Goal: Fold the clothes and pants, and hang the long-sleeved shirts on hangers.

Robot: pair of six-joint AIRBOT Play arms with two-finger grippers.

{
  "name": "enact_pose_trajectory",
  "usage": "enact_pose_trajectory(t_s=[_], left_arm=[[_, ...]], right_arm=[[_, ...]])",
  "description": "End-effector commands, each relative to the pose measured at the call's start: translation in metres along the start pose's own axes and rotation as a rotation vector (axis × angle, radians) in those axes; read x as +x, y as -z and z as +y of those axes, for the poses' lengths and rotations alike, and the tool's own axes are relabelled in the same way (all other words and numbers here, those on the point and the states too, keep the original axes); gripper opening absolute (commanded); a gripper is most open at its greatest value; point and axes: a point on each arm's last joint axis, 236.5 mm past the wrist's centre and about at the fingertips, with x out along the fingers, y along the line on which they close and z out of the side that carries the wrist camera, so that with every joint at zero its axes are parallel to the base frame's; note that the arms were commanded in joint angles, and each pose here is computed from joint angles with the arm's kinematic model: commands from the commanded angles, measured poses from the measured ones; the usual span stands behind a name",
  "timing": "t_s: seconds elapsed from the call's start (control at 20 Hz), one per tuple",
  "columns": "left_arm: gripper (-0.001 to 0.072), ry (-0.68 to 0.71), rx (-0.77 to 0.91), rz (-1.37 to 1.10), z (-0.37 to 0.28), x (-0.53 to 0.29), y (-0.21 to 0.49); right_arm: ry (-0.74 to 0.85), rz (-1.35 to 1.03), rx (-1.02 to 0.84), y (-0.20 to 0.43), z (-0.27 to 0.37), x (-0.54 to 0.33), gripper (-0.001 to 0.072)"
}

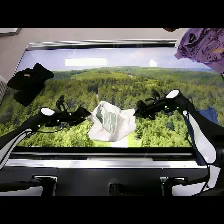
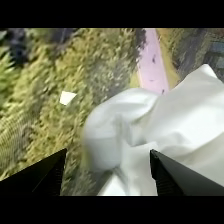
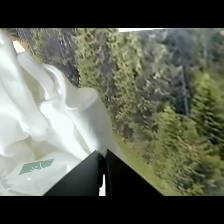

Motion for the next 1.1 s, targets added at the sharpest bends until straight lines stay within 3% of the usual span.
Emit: enact_pose_trajectory(t_s=[0.0,0.05,0.1,0.15,0.4,0.65,0.85,1.05], left_arm=[[0.0459,0.007,0.002,-0.001,-0.004,0.011,-0.005],[0.0339,0.013,0.002,0.012,-0.008,0.015,-0.002],[0.0107,0.017,0.006,0.024,-0.01,0.017,0.001],[0.0018,0.02,0.002,0.023,-0.012,0.017,0.001],[0.0013,0.051,0.128,-0.068,-0.038,-0.028,-0.02],[0.0013,0.094,0.254,-0.459,-0.084,-0.191,-0.073],[0.0013,0.091,0.305,-0.758,-0.108,-0.331,-0.059],[0.0014,0.037,0.339,-0.899,-0.114,-0.406,-0.007]], right_arm=[[-0.001,0.029,0.005,0.007,0.001,0.0,0.0033],[-0.001,0.032,0.003,0.008,0.001,-0.001,0.0033],[-0.003,0.025,-0.001,0.007,0.003,-0.003,0.0033],[-0.005,0.01,-0.01,0.006,0.006,-0.006,0.0033],[0.035,-0.249,-0.184,-0.028,0.045,-0.069,0.0031],[0.199,-0.748,-0.502,-0.05,0.134,-0.247,0.0031],[0.319,-1.139,-0.659,0.008,0.188,-0.399,0.0032],[0.328,-1.386,-0.709,0.095,0.207,-0.484,0.0032]])
